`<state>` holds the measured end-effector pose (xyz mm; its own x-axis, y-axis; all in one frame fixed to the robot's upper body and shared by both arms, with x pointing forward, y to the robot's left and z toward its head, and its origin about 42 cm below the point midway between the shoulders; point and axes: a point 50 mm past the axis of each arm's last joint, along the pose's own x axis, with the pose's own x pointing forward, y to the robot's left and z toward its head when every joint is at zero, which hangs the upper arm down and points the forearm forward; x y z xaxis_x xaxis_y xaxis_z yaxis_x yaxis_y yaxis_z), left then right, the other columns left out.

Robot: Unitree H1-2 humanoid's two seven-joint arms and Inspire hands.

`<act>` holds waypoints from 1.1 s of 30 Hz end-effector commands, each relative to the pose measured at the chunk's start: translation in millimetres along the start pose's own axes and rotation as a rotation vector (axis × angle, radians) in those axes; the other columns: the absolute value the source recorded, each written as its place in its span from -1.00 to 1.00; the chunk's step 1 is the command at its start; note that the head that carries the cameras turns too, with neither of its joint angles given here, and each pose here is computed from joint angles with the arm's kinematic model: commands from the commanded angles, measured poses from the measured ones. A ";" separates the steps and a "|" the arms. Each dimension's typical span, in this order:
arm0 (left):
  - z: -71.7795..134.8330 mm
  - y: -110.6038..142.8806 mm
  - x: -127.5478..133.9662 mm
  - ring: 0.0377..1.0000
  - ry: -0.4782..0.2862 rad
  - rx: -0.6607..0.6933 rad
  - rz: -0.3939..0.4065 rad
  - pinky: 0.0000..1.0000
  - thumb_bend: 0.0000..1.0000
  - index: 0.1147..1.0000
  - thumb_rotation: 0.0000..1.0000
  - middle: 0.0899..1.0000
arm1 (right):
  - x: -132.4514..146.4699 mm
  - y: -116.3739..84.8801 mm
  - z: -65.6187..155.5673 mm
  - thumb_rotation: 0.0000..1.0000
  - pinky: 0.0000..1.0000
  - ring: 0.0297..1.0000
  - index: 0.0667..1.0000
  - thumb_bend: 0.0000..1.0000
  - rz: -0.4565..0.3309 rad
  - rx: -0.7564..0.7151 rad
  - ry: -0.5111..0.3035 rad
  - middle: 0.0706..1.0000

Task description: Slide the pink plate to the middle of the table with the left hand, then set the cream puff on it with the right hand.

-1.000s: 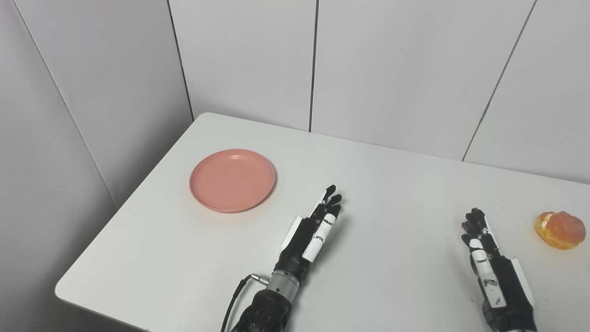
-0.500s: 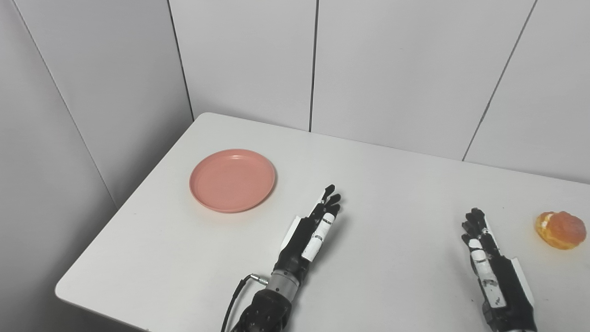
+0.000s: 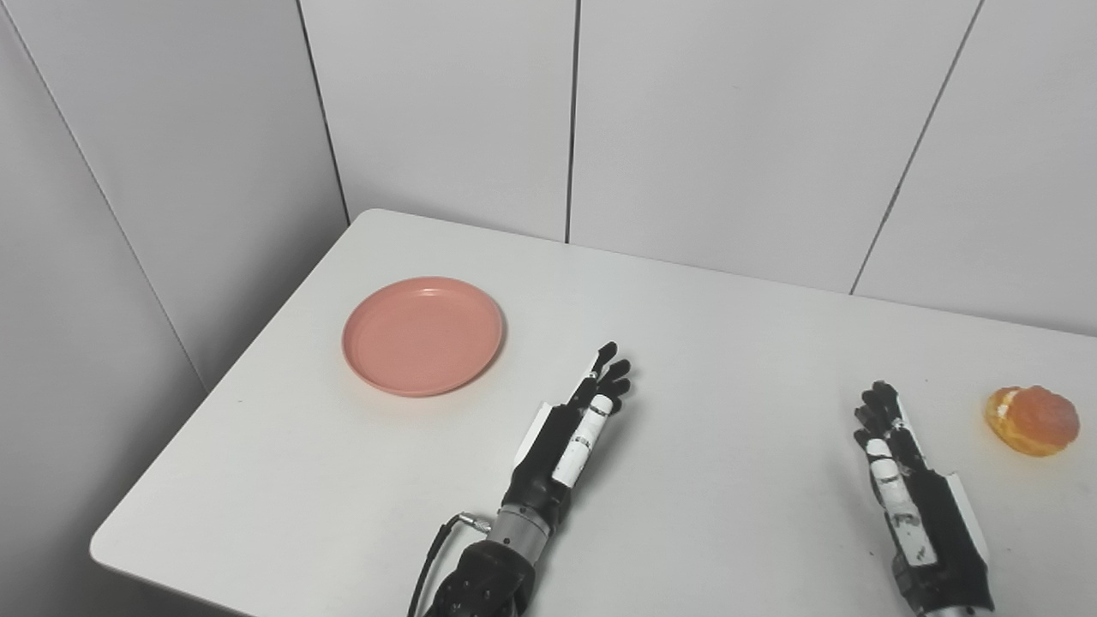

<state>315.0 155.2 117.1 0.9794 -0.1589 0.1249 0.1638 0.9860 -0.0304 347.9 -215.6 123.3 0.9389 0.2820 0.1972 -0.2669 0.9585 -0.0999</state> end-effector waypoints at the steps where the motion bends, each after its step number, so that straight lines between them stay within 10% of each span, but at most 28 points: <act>1: -8.0 2.3 -13.4 0.90 0.045 -0.005 -0.002 0.90 -0.23 0.91 1.00 0.91 | -27.5 3.8 -35.9 0.70 1.00 1.00 1.00 -0.67 -0.011 0.040 0.110 1.00; 33: 104.0 46.0 30.4 0.85 -0.264 0.060 0.063 0.87 -0.05 0.88 0.92 0.89 | -23.8 4.9 -38.1 0.72 1.00 1.00 1.00 -0.66 -0.012 0.041 0.121 1.00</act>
<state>333.4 200.6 194.5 0.9543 -0.0861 0.2862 0.0859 0.9962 0.0133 354.6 -215.1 124.5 0.9384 0.2848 0.1958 -0.2699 0.9577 -0.0997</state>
